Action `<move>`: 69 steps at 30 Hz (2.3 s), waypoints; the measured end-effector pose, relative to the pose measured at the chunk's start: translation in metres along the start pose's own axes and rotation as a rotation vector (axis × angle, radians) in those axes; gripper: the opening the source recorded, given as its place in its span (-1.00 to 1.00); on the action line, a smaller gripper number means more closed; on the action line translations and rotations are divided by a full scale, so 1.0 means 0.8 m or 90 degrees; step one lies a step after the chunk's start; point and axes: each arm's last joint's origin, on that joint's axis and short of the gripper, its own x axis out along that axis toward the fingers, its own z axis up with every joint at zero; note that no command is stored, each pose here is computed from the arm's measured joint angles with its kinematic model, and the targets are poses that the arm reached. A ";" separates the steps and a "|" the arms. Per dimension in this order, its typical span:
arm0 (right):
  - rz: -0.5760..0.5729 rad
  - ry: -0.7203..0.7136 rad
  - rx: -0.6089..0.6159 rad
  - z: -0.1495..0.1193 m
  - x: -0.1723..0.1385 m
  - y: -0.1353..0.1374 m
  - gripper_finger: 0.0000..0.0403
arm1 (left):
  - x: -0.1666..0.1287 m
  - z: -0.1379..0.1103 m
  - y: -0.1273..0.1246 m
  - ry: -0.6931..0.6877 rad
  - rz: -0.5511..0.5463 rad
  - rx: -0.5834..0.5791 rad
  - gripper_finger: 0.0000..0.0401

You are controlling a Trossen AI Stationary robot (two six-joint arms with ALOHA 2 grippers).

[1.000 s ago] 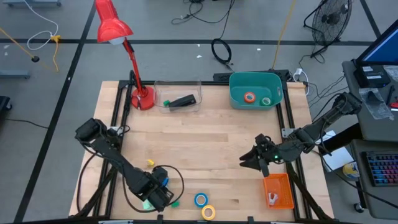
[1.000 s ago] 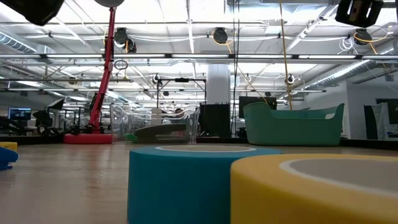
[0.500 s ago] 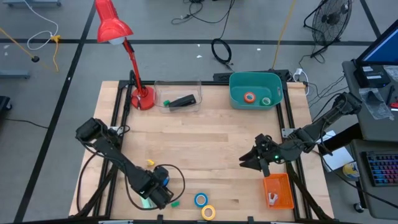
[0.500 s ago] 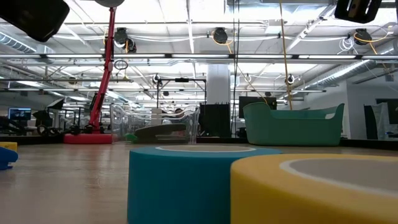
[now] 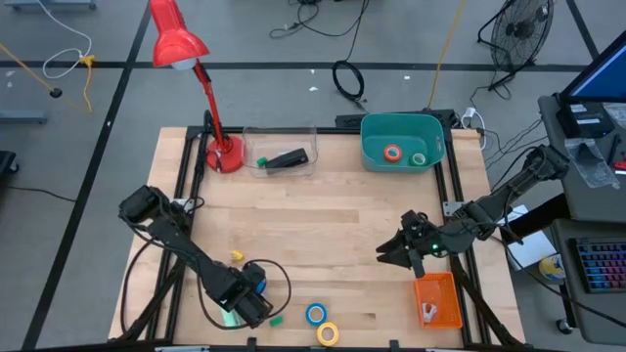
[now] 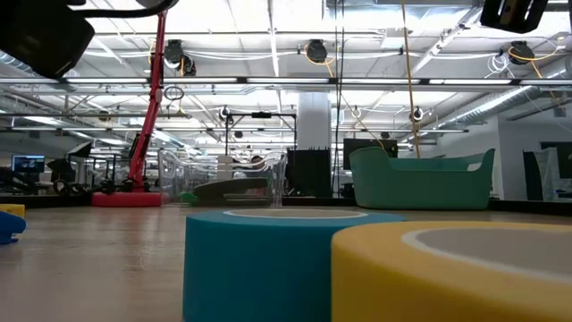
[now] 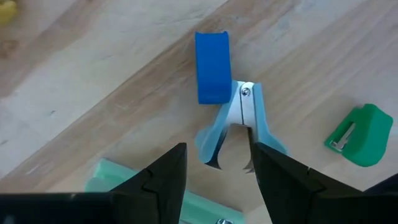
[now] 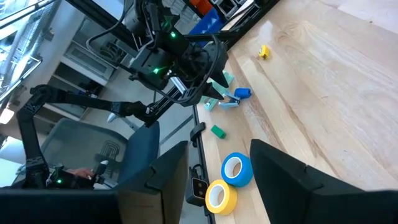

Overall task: Pick and place Stapler, Stapler remover, tape
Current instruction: Put the light blue staple remover into the orange bin

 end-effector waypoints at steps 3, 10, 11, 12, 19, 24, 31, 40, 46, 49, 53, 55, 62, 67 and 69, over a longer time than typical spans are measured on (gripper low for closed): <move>0.000 0.000 0.000 0.000 0.000 0.000 -0.16 | 0.002 0.000 0.001 0.005 0.000 -0.001 -0.07; 0.000 0.000 0.000 0.000 0.000 0.000 -0.16 | 0.002 0.000 0.002 0.005 0.004 0.004 -0.30; 0.000 0.000 0.000 0.000 0.000 0.000 -0.16 | 0.002 0.000 0.002 0.005 0.004 0.005 -0.37; 0.000 -0.001 0.000 0.000 0.000 0.000 -0.16 | 0.002 0.000 0.002 0.005 0.003 0.007 -0.45; -0.001 -0.002 0.000 0.000 0.000 0.000 -0.16 | 0.002 0.000 0.000 0.006 -0.007 0.023 -0.96; -0.002 -0.003 0.000 0.000 0.000 0.000 -0.16 | 0.002 0.004 -0.002 0.005 -0.016 0.017 -0.98; -0.002 -0.003 0.000 0.000 0.000 0.000 -0.16 | -0.024 0.005 0.001 -0.022 -0.061 -0.005 -0.99; -0.001 -0.003 0.000 0.000 0.000 0.000 -0.16 | -0.124 0.016 0.021 -0.263 -0.295 -0.097 -1.00; 0.064 -0.045 -0.011 0.008 -0.001 0.013 -0.16 | -0.178 0.026 0.016 -0.403 -0.476 -0.086 -1.00; 0.137 -0.099 -0.026 0.019 -0.004 0.027 -0.16 | -0.194 0.034 0.005 -0.443 -0.547 -0.060 -1.00; 0.214 -0.164 -0.027 0.031 -0.011 0.042 -0.16 | -0.213 0.055 -0.015 -0.511 -0.643 -0.047 -1.00; 0.238 -0.187 -0.031 0.035 -0.014 0.047 -0.16 | -0.217 0.069 -0.023 -0.549 -0.676 -0.051 -1.00; 0.257 -0.212 -0.049 0.039 -0.017 0.051 -0.16 | -0.215 0.127 -0.046 -0.603 -0.767 -0.055 -1.00; 0.256 -0.213 -0.056 0.039 -0.017 0.050 -0.16 | -0.204 0.158 -0.059 -0.588 -0.840 -0.037 -1.00; 0.256 -0.213 -0.056 0.039 -0.017 0.051 -0.16 | -0.199 0.166 -0.063 -0.588 -0.855 -0.034 -1.00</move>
